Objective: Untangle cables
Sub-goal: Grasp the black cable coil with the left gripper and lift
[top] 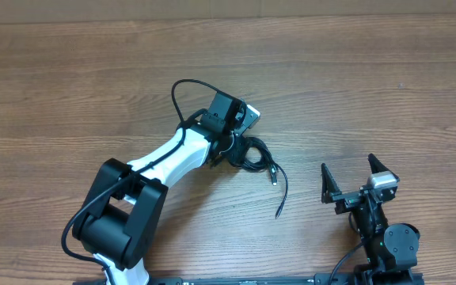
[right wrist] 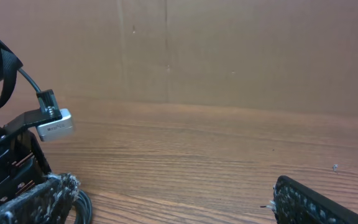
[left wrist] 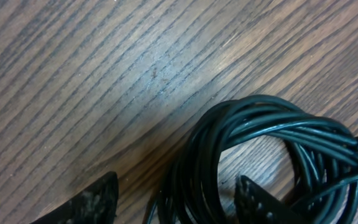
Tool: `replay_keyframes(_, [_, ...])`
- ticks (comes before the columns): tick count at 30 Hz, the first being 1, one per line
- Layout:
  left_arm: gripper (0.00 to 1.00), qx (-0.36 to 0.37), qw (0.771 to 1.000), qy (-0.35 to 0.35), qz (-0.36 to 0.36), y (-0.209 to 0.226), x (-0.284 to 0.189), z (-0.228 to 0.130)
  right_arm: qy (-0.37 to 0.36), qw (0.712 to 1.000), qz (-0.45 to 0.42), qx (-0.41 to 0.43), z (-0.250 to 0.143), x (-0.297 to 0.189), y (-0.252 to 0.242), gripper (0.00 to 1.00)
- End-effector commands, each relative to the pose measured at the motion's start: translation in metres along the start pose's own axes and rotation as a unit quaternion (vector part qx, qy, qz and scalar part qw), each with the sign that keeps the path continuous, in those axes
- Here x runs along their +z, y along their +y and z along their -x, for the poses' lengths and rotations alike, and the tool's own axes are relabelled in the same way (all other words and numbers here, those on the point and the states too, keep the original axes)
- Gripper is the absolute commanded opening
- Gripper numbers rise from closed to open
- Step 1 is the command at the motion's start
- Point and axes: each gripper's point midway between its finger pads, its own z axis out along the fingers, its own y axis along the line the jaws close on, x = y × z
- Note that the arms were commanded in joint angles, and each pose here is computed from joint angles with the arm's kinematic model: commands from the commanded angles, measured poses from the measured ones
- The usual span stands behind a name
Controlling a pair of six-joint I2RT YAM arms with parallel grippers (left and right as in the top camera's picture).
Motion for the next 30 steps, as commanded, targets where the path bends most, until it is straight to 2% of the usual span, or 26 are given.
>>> replay_keyframes(1, [0.54, 0.020, 1.000, 0.000, 0.007, 0.001, 0.002, 0.004, -0.001, 1.000, -0.002, -0.002, -0.002, 0.000, -0.001, 1.00])
replay_keyframes(10, [0.50, 0.021, 0.999, 0.032, 0.014, 0.002, 0.007, -0.013, -0.001, 1.000, -0.002, -0.002, -0.002, 0.000, -0.001, 1.00])
replay_keyframes(13, [0.45, 0.020, 0.999, 0.040, 0.013, 0.002, 0.007, -0.017, -0.001, 1.000, -0.002, -0.002, -0.002, 0.000, -0.001, 1.00])
replay_keyframes(16, [0.44, 0.019, 0.998, 0.051, 0.012, 0.001, 0.007, -0.022, -0.001, 1.000, -0.002, -0.002, -0.002, 0.000, -0.001, 1.00])
replay_keyframes(20, [0.34, 0.016, 0.997, 0.076, 0.007, -0.001, 0.005, -0.034, -0.001, 1.000, -0.002, -0.002, -0.002, 0.000, -0.001, 1.00])
replay_keyframes(22, [0.26, 0.014, 0.996, 0.085, 0.004, -0.002, 0.005, -0.039, -0.001, 1.000, -0.002, -0.002, -0.002, 0.000, -0.001, 1.00])
replay_keyframes(25, [0.04, 0.013, 0.996, 0.091, 0.002, -0.003, 0.004, -0.042, -0.001, 1.000, -0.002, -0.002, -0.002, 0.000, -0.001, 1.00])
replay_keyframes(30, [0.04, 0.000, 0.997, 0.081, 0.006, -0.001, -0.007, -0.030, -0.001, 1.000, -0.002, -0.002, -0.002, 0.000, -0.001, 1.00])
